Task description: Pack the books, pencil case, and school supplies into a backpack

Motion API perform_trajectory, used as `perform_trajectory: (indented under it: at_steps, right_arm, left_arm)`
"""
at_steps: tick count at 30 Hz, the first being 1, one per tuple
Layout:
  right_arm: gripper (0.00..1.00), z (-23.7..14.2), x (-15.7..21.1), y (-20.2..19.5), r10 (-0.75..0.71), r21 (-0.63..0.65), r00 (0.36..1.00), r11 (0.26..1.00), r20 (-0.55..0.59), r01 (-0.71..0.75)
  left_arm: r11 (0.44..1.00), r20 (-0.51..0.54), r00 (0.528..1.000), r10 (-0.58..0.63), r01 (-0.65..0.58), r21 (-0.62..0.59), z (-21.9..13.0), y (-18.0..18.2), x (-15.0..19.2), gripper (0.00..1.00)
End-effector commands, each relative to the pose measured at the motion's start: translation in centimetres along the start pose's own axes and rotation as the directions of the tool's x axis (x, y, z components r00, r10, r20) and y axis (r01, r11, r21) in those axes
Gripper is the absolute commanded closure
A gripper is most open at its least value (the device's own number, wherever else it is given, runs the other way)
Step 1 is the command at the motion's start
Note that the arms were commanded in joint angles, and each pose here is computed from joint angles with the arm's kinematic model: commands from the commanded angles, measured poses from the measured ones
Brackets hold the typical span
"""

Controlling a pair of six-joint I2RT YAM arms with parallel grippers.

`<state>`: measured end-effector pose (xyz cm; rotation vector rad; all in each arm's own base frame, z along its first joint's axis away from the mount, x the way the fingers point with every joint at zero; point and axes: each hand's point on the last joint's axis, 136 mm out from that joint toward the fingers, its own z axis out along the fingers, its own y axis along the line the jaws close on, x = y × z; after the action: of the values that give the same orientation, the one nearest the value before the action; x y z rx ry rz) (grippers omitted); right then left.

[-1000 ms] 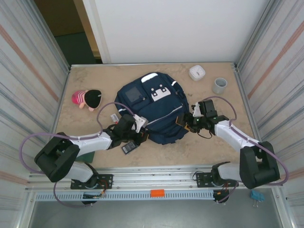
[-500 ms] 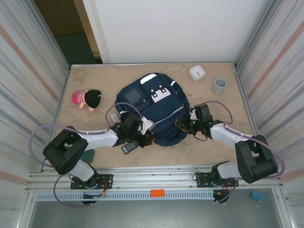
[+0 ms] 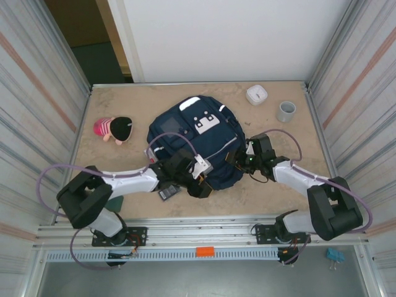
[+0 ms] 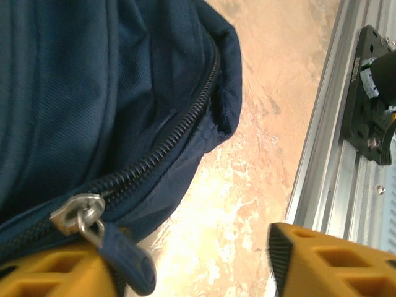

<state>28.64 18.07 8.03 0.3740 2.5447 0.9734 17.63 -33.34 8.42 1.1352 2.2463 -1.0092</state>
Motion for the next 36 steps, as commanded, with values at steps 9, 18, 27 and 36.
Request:
perform_trajectory:
  at_steps: [9,18,27,36]
  right_arm:
    - [0.45,-6.9,1.7,4.1,-0.387,0.045,0.921,0.922,0.045,0.386]
    - [0.44,-5.3,7.6,8.9,-0.399,-0.194,0.917,0.900,-0.008,0.390]
    - [0.46,-0.4,6.6,4.9,-0.292,-0.111,0.948,0.954,-0.124,0.279]
    - [0.46,-1.0,2.8,-0.9,-0.148,-0.052,0.982,0.988,-0.119,0.142]
  left_arm:
    - [0.865,0.150,0.900,0.408,-0.329,-0.379,-9.7,2.5,-0.8,0.11]
    - [0.864,0.243,0.885,0.396,-0.270,-0.426,-12.1,3.7,-0.5,0.09]
    - [0.889,0.263,0.906,0.331,-0.206,-0.409,-11.6,4.2,-1.4,0.11]
    - [0.877,0.163,0.915,0.369,-0.285,-0.386,-9.7,4.7,-1.4,0.12]
